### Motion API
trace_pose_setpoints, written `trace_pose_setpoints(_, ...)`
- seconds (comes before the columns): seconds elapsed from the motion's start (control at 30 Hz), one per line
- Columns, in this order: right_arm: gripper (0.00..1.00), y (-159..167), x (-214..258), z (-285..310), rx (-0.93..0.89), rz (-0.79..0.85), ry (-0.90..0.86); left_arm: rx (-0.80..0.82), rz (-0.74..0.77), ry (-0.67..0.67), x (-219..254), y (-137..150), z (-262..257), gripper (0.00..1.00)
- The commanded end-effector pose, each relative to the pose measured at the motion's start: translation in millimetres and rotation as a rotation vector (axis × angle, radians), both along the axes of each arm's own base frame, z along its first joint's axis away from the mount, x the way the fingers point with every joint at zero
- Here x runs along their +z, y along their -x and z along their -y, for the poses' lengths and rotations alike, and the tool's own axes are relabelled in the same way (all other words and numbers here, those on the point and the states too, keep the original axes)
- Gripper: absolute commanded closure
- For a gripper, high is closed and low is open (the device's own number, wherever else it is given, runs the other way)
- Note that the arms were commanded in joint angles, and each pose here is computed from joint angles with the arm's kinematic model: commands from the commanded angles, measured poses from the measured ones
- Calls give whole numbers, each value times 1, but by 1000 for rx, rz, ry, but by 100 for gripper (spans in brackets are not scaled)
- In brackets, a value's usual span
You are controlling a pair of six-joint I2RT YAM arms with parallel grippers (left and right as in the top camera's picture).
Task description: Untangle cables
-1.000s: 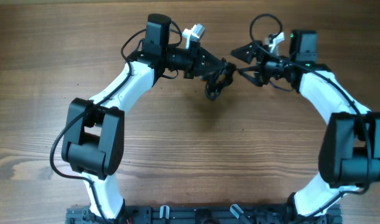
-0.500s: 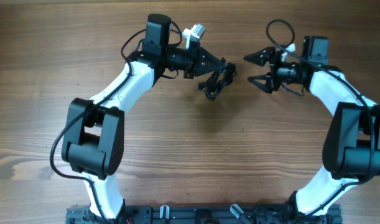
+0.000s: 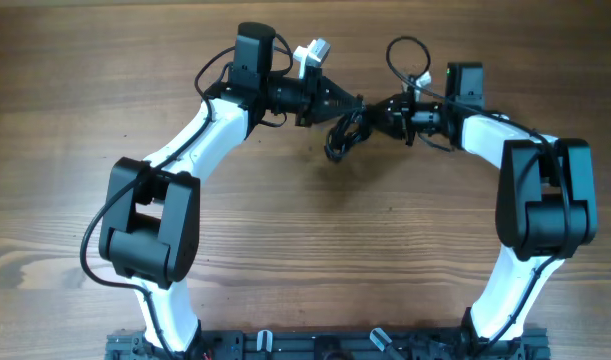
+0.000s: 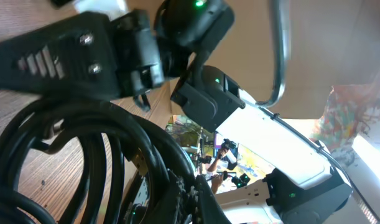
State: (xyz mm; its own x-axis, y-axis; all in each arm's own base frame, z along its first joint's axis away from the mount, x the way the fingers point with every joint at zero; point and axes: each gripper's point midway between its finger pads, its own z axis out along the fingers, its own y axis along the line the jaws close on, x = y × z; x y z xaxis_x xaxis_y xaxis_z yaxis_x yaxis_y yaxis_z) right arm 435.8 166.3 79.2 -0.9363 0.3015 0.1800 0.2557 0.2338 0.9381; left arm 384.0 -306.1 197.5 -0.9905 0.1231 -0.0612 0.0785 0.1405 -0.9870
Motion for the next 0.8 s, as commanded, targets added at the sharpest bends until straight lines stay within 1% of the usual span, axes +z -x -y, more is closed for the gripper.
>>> trace_pose_setpoints(0.0,95,-7,25,12,38,108,-96,-25,36,21,8,3,1,96)
trace_pose_setpoints(0.13,95,-10,54,21,30,239,-63,2,68,4,4,-3,1,96)
trace_pose_setpoints(0.27,95,-6,81,29,-31,323,85,64,78,-42,-3,-14,1,96)
trace_pose_setpoints(0.37,95,9,111,41,-77,400,243,141,43,-121,-19,-23,-3,96)
trace_pose_setpoints(0.43,96,18,135,43,-88,468,290,146,32,-139,-24,-22,-2,96)
trace_pose_setpoints(0.5,95,29,159,33,-72,534,285,119,66,-137,-24,-16,7,96)
trace_pose_setpoints(0.57,95,36,167,20,-45,554,273,91,83,-136,-24,-8,16,96)
trace_pose_setpoints(0.67,95,49,165,-14,21,542,260,57,95,-134,-23,3,32,96)
trace_pose_setpoints(0.77,95,53,154,-30,12,481,303,60,98,-142,-25,4,35,96)
